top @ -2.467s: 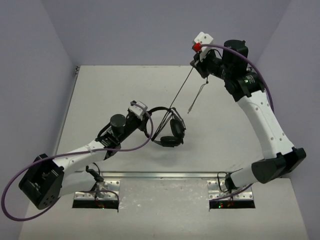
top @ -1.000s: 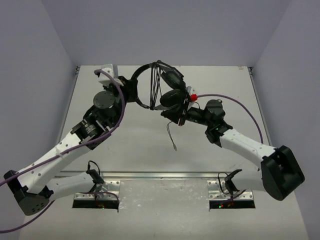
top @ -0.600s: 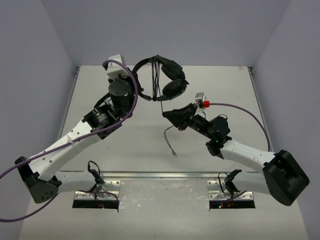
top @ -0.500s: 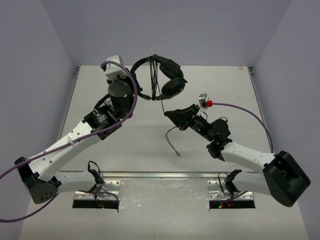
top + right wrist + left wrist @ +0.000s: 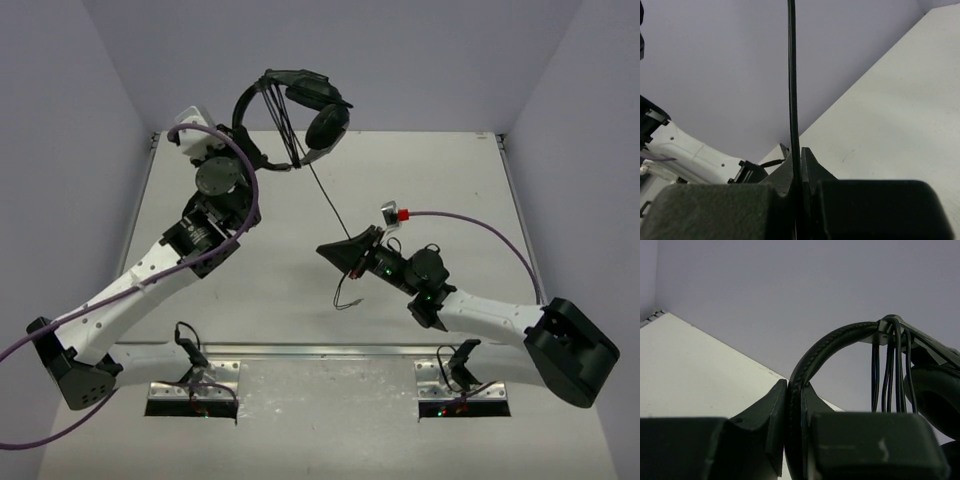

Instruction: Wrap the headphones

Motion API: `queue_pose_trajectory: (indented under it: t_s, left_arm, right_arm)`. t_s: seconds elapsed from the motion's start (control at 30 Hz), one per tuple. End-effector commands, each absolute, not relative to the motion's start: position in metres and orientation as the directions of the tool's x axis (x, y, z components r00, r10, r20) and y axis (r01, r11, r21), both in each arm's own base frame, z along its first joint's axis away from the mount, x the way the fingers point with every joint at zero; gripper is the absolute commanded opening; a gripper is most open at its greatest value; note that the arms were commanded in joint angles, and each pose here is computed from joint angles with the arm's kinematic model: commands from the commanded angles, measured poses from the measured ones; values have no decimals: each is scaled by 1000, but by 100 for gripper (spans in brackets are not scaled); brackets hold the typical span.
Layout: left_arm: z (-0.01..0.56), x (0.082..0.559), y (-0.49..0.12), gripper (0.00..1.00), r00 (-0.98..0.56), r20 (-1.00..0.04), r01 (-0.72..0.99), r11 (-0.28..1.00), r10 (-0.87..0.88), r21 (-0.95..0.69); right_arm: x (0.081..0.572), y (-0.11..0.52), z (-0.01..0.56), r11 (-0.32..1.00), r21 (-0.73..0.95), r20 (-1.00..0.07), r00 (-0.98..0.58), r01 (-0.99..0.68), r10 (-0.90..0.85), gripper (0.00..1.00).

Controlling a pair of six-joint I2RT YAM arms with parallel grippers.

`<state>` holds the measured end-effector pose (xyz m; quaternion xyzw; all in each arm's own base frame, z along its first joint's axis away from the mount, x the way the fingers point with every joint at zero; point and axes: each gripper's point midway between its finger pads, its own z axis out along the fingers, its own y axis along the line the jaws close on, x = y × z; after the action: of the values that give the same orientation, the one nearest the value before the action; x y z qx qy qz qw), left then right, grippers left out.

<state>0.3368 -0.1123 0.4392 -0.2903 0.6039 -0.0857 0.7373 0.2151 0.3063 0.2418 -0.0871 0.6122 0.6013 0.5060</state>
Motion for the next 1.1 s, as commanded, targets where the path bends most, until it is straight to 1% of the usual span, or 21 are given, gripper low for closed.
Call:
queue_pose_trajectory:
  t_s: [0.0, 0.03, 0.07, 0.13, 0.23, 0.3, 0.33, 0.37, 0.43, 0.47, 0.5, 0.6, 0.63, 0.67, 0.7, 0.73, 0.8, 0.83, 0.9, 0.93, 1.07]
  left_arm:
    - [499, 340, -76, 0, 432, -694, -205, 686, -576, -698]
    - [512, 341, -71, 0, 446, -675, -190, 675, -588, -713]
    - [507, 352, -76, 0, 409, -708, -194, 703, -576, -684]
    - [515, 360, -67, 0, 420, -699, -196, 694, -579, -693]
    - [511, 375, -67, 0, 412, -748, -256, 722, -520, -643]
    - [503, 386, -66, 0, 401, -794, -315, 746, -456, -587]
    - [497, 390, -65, 0, 394, -812, -341, 752, -430, -564]
    - [482, 398, -64, 0, 386, -833, -387, 751, -395, -535]
    - [457, 408, -59, 0, 333, -890, -464, 768, -310, -441]
    - [444, 412, -54, 0, 321, -911, -522, 754, -259, -398]
    - [416, 417, -53, 0, 273, -937, -557, 758, -219, -340]
    - [357, 424, -56, 0, 178, -967, -576, 778, -181, -252]
    - [342, 427, -62, 0, 143, -974, -541, 811, -175, -225]
    - [338, 434, -81, 0, 133, -974, -419, 880, -186, -225]
    - [306, 434, -93, 0, 66, -986, -345, 924, -151, -164]
    - [309, 436, -126, 0, 81, -983, -135, 975, -165, -175]
    - [289, 424, -155, 0, 77, -989, 53, 991, -125, -121]
    - [268, 409, -172, 1, 75, -989, 185, 976, -127, -112]
    - [250, 392, -189, 0, 60, -988, 311, 944, -140, -114]
    - [235, 375, -203, 0, 54, -989, 421, 901, -138, -103]
    - [204, 339, -244, 0, -7, -997, 654, 754, -83, -68]
  right_arm:
    - [198, 329, 250, 220, 548, -809, -445, -807, 384, 1]
    - [195, 333, 244, 217, 538, -821, -449, -814, 352, 1]
    - [194, 338, 248, 210, 504, -843, -424, -838, 331, 1]
    - [189, 348, 229, 199, 509, -854, -464, -837, 234, 1]
    - [173, 362, 224, 165, 464, -885, -447, -870, 133, 1]
    - [159, 373, 235, 136, 365, -930, -356, -921, 88, 1]
    - [157, 372, 235, 163, 350, -937, -344, -923, 64, 1]
    - [155, 374, 246, 157, 291, -957, -284, -944, 63, 1]
    - [147, 374, 245, 169, 262, -964, -265, -950, 3, 1]
    - [147, 374, 267, 168, 174, -985, -174, -970, 12, 1]
    - [140, 373, 260, 173, 153, -985, -163, -973, -47, 1]
    - [155, 365, 286, 241, 18, -997, -37, -970, -73, 1]
    - [156, 359, 280, 257, 2, -992, -35, -966, -123, 1]
    - [165, 355, 298, 286, -76, -991, 40, -955, -130, 1]
    - [169, 349, 294, 306, -100, -983, 46, -947, -179, 1]
    - [175, 345, 306, 309, -184, -970, 122, -933, -211, 1]
    - [184, 333, 302, 336, -249, -945, 151, -908, -292, 1]
    - [188, 328, 307, 339, -303, -928, 194, -891, -319, 1]
    - [198, 313, 304, 369, -356, -900, 210, -859, -381, 1]
    - [200, 308, 302, 365, -378, -889, 222, -851, -401, 1]
    - [220, 283, 287, 339, -507, -796, 279, -792, -537, 1]
